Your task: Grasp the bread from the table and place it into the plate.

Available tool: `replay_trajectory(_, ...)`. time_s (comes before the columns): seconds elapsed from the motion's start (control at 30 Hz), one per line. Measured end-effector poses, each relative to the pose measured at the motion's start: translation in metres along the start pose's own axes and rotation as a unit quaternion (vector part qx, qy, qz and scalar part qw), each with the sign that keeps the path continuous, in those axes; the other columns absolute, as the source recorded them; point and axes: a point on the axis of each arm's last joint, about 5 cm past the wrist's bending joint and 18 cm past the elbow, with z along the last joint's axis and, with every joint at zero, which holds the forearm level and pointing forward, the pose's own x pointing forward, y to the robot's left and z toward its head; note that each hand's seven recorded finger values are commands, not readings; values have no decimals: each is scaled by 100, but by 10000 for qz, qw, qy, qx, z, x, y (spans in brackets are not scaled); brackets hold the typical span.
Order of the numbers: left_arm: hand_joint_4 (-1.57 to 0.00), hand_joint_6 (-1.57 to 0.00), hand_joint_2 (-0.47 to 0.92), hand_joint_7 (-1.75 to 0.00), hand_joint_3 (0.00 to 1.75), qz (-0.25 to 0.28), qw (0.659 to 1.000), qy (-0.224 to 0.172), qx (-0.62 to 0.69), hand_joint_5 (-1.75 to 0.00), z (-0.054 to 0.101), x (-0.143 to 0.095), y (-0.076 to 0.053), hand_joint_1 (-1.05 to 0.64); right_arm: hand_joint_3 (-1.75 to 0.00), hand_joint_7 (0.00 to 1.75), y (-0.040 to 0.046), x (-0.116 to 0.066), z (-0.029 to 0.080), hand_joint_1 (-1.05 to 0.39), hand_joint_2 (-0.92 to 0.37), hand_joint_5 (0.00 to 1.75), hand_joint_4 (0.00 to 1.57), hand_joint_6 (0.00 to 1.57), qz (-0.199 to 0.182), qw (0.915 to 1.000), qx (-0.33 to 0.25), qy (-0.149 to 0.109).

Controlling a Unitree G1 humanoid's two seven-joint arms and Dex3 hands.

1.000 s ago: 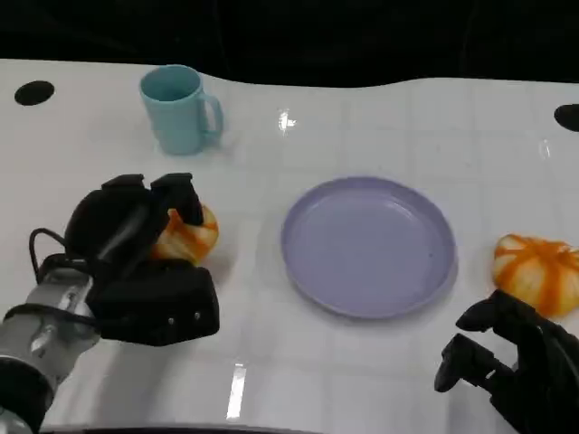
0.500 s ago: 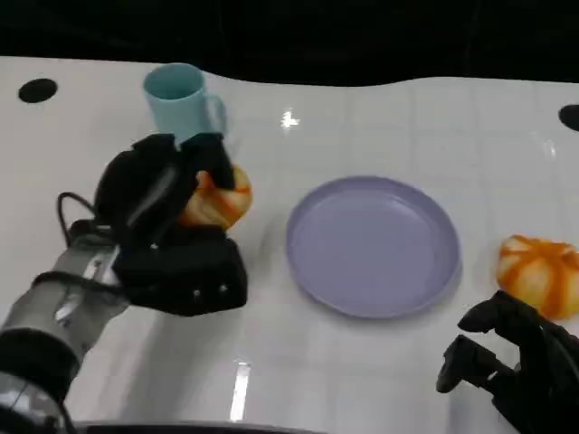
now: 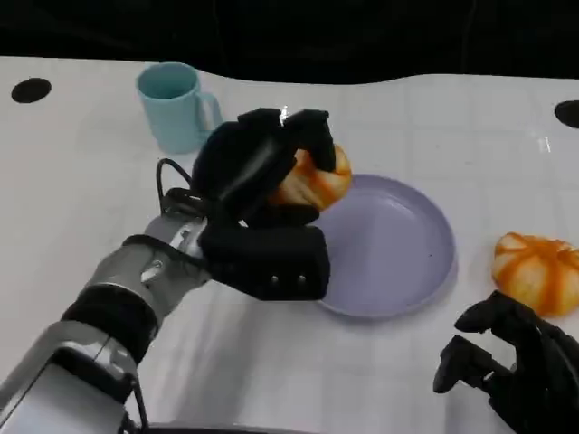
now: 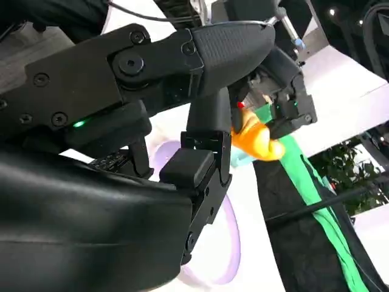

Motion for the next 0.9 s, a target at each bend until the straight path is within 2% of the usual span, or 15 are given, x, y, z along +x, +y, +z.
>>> replay_trajectory(0.23, -93, -74, 60, -175, 115, -337, 9992, -193, -83, -175, 151, 191, 39, -23, -22, 108, 9, -2, -12, -50, -92, 154, 73, 77, 46, 10000, 18, 6)
replay_trajectory(0.53, -93, -75, 49, -175, 128, -728, 9970, -230, -138, -175, 205, 237, -2, -19, -24, 107, 24, 2, -25, -49, -92, 154, 73, 77, 64, 10000, 31, -18)
replay_trajectory(0.7, -89, -72, 51, -175, 125, -1043, 9941, -267, -132, -175, 219, 234, -34, -20, -23, 106, 25, -1, -30, -49, -92, 153, 73, 76, 60, 10000, 43, -17)
replay_trajectory(0.77, -86, -68, 54, -175, 117, -1197, 9923, -264, -150, -175, 231, 243, -42, -20, -23, 107, 24, -5, -32, -49, -92, 153, 73, 76, 55, 10000, 44, -12)
replay_trajectory(0.83, -75, -65, 60, -147, 104, -1369, 9900, -260, -211, -169, 247, 258, -43, -21, -23, 107, 24, -8, -34, -49, -92, 153, 73, 76, 51, 10000, 40, -11)
replay_trajectory(0.9, -62, -59, 74, -100, 69, -1522, 9874, -253, -343, -145, 265, 282, -28, -25, -24, 107, 27, -7, -35, -49, -92, 153, 72, 76, 57, 10000, 36, -14)
